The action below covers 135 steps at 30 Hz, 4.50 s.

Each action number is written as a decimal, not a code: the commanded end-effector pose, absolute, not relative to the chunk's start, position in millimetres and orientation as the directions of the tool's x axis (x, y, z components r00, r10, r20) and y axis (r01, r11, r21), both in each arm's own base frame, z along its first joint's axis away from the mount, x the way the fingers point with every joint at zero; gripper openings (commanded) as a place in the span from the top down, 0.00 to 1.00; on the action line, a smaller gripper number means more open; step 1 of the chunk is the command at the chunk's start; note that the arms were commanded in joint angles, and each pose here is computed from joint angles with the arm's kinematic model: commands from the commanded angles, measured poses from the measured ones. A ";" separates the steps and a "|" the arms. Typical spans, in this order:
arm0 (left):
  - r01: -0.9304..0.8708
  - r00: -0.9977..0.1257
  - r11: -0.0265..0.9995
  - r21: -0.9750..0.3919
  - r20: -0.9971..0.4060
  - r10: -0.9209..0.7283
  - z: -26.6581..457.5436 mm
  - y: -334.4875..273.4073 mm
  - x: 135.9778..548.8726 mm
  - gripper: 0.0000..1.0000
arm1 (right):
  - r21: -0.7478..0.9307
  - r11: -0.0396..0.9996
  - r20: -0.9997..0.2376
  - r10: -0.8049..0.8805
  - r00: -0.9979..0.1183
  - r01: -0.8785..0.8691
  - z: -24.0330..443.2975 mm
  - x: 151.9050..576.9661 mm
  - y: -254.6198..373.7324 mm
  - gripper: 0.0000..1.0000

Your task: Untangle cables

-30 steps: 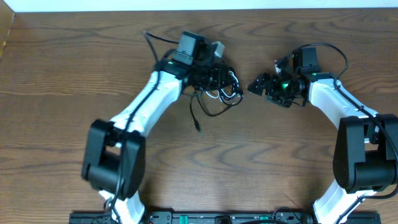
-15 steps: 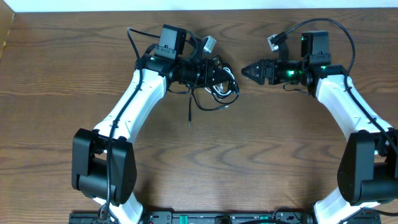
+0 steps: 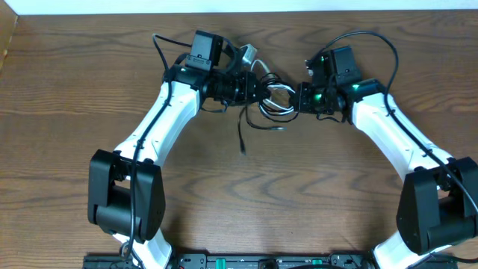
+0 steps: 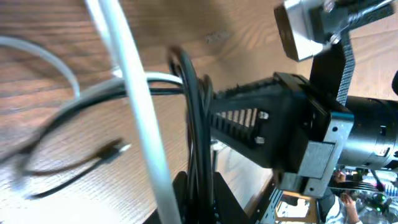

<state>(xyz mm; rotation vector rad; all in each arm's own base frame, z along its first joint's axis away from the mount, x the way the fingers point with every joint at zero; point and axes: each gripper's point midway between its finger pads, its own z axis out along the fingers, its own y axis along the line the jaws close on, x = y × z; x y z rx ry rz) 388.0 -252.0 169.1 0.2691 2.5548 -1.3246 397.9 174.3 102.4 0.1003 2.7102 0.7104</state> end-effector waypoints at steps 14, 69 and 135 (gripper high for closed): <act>0.303 -0.934 0.589 -0.749 -0.356 0.028 180.2 -240.4 395.9 0.93 | 0.322 0.947 -0.264 0.071 -0.962 -0.018 63.2 382.1 106.7 0.79; 0.153 -0.958 0.619 -0.770 -0.269 -0.098 179.5 -311.0 387.9 0.93 | 0.402 0.739 -0.569 -0.260 -0.780 -0.540 90.8 407.3 174.8 0.18; 0.452 -0.876 0.245 -0.857 -0.479 -0.060 280.3 -215.5 410.0 0.93 | 0.215 0.883 -0.100 0.444 -0.891 0.416 0.8 383.6 -2.9 0.60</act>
